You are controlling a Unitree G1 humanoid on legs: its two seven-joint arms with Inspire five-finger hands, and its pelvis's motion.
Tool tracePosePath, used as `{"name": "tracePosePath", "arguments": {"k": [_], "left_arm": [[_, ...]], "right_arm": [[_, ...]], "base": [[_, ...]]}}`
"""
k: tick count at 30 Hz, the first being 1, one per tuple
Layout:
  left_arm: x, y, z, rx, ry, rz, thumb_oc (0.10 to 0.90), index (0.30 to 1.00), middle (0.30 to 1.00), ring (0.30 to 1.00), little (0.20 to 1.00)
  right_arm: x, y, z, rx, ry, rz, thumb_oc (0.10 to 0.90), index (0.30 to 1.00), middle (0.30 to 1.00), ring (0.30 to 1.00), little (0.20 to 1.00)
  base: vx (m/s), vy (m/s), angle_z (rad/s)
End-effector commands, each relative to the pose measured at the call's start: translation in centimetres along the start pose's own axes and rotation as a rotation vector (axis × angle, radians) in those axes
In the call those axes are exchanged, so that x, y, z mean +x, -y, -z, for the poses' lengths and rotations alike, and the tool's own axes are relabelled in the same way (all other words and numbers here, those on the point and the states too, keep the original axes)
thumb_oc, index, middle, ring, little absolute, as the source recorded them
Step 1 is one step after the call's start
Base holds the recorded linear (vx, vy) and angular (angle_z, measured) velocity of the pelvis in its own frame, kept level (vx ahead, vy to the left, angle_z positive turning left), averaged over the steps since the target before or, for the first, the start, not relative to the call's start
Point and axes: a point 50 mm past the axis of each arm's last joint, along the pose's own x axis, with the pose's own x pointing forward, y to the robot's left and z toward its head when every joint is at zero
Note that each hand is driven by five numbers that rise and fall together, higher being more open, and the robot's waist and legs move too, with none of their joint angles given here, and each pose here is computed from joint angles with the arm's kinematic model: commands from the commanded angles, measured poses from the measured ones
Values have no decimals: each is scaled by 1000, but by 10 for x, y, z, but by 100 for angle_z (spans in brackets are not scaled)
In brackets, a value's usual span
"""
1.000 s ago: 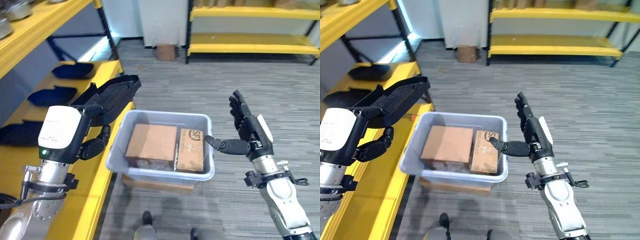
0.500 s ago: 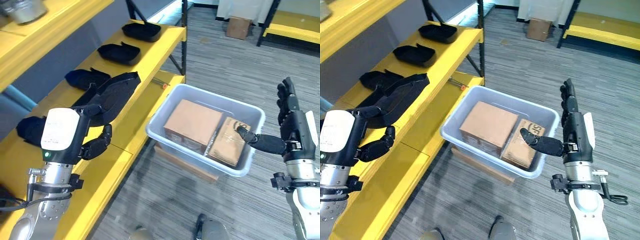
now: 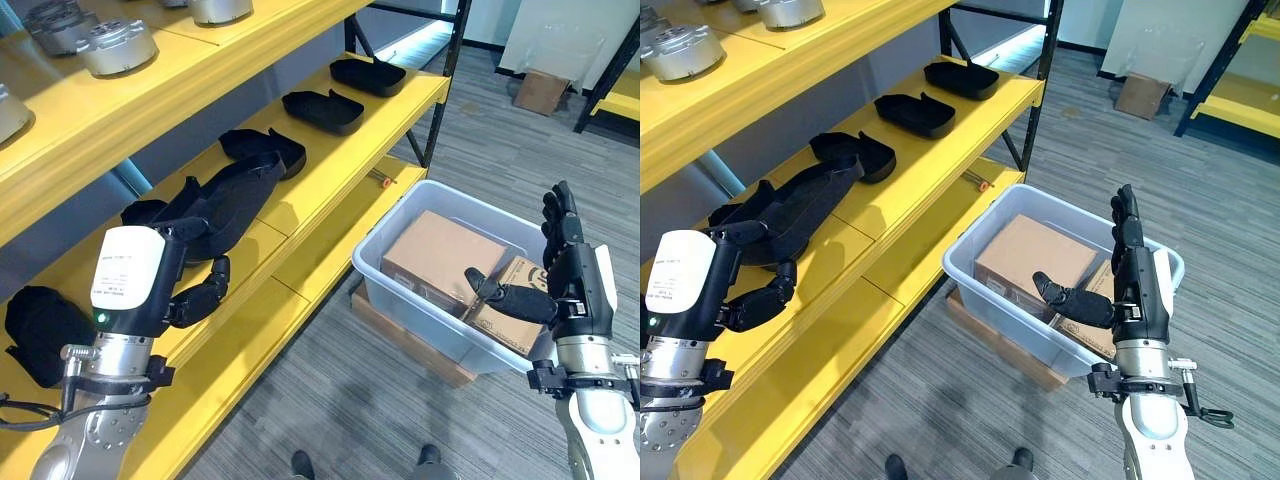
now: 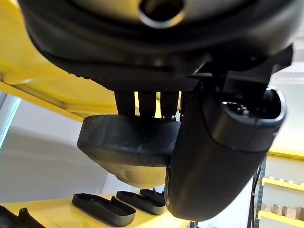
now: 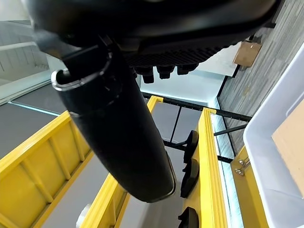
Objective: Move parts from the plastic box to the shelf.
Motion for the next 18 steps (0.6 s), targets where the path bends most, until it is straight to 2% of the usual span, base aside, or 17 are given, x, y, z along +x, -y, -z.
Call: {"name": "tracePosePath", "arguments": {"k": [1, 10, 13, 18], "left_arm": [[20, -55, -12, 112, 131, -343, 400, 300, 300, 300, 300], [25, -60, -12, 136, 146, -366, 400, 300, 300, 300, 300], [31, -56, -12, 108, 159, -342, 400, 300, 300, 300, 300], [32, -46, -11, 48, 124, -333, 400, 300, 300, 300, 300]], "right_arm": [[19, -6, -37, -14, 251, -39, 900, 1000, 1000, 1000, 1000], [20, -16, -29, -12, 217, -37, 900, 1000, 1000, 1000, 1000], [18, -15, -26, 3, 207, -52, 900, 1000, 1000, 1000, 1000], [13, -14, -19, 21, 167, -57, 900, 1000, 1000, 1000, 1000]], "base": [[4, 246, 6], [-5, 223, 19], [-16, 168, 83], [8, -27, 75]]}}
